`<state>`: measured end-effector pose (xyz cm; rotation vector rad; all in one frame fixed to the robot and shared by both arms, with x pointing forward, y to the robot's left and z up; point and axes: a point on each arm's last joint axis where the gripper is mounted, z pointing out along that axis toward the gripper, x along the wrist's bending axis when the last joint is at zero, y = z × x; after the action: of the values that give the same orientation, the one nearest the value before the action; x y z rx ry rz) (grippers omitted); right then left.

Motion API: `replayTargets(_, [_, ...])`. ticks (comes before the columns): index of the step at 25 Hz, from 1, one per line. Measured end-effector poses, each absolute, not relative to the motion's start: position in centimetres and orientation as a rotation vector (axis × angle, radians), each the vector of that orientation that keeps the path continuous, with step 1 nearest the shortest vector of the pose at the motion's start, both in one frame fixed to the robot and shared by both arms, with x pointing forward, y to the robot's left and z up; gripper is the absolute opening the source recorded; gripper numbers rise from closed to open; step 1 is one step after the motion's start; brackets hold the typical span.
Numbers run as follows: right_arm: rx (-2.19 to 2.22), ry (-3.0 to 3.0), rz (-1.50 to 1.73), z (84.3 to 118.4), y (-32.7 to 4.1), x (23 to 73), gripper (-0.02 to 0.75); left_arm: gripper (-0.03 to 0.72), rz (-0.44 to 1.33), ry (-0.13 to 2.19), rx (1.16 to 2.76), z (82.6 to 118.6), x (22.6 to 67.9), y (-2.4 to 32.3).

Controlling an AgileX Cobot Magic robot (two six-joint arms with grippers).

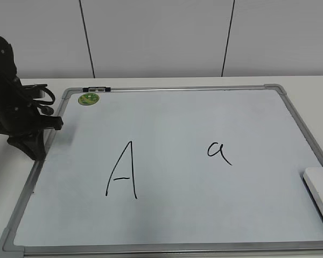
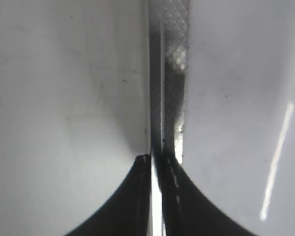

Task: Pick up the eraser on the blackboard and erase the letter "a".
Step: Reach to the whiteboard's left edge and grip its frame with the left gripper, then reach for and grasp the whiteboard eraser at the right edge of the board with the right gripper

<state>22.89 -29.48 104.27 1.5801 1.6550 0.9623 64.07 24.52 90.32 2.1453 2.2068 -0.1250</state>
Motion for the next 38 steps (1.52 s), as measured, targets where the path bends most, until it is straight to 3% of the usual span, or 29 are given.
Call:
replayTargets(7, [1.648, 1.721, 0.895, 104.6, -29.4, 24.4, 0.534, 0.027, -0.123, 2.206, 2.147, 90.3, 64.1, 24.5])
replayTargets(16, [1.863, 1.958, 0.632, 105.9, -29.1, 31.2, 0.535, 0.029, -0.123, 2.206, 2.147, 90.3, 64.1, 24.5])
replayTargets(21, [1.875, 2.058, 0.528, 106.0, -28.9, 35.0, 0.601, 0.029, -0.123, 2.206, 2.147, 90.3, 64.1, 24.5])
replayTargets(27, [1.889, 2.105, 0.410, 104.5, -29.0, 38.9, 0.661, 0.029, -0.123, 2.206, 2.147, 90.3, 64.1, 24.5])
replayTargets(38, [1.987, 2.220, 0.230, 100.8, -28.6, 45.5, 0.662, 0.030, -0.122, 2.206, 2.147, 90.3, 64.1, 24.5])
